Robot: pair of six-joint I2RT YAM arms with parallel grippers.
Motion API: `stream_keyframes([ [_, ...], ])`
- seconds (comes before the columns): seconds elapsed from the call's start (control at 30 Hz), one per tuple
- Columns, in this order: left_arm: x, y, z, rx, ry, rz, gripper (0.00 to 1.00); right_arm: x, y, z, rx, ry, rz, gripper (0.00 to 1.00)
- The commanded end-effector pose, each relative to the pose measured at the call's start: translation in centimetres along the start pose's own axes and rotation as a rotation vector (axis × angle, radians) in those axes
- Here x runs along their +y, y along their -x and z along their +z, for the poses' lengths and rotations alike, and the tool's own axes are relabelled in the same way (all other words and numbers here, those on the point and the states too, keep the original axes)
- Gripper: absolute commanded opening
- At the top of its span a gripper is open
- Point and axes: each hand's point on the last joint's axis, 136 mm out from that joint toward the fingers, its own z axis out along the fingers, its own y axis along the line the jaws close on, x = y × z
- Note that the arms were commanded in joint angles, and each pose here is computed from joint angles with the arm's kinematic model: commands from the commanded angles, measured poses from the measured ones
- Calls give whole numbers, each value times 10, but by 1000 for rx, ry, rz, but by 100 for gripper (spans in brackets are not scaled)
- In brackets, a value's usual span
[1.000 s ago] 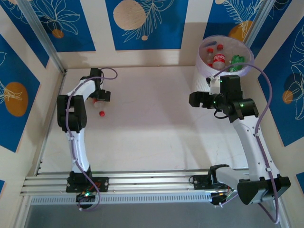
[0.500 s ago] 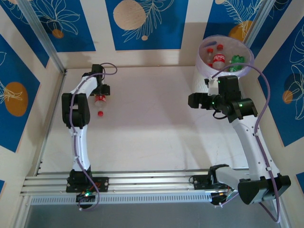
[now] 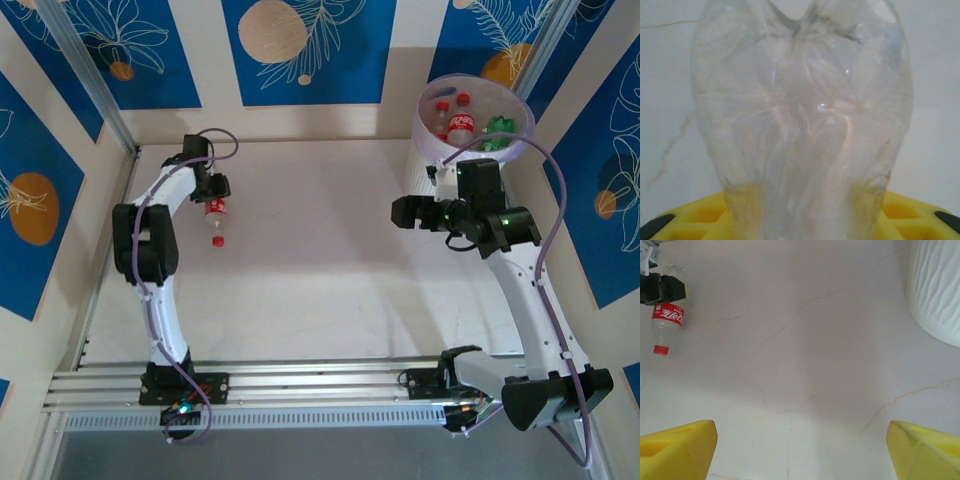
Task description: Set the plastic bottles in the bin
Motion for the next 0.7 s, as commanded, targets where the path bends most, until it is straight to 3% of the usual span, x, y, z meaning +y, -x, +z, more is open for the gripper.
stream_keyframes([
  [0.0,-48,18,-46,-105,-301,-144,40,27,1,3,7,128,9,87],
  [0.1,-86,11,-68,-145,-559,-258,36,50,0,10,27,216,-5,87],
  [0.2,-113,2,-89,-180,-721,-326,33,72,-3,23,56,276,-40,86],
  [0.47,-177,-43,-145,-171,-898,-305,26,120,-20,61,158,400,-94,86],
  [0.67,-215,-78,-166,-137,-979,-296,25,149,-34,86,232,477,-106,86],
])
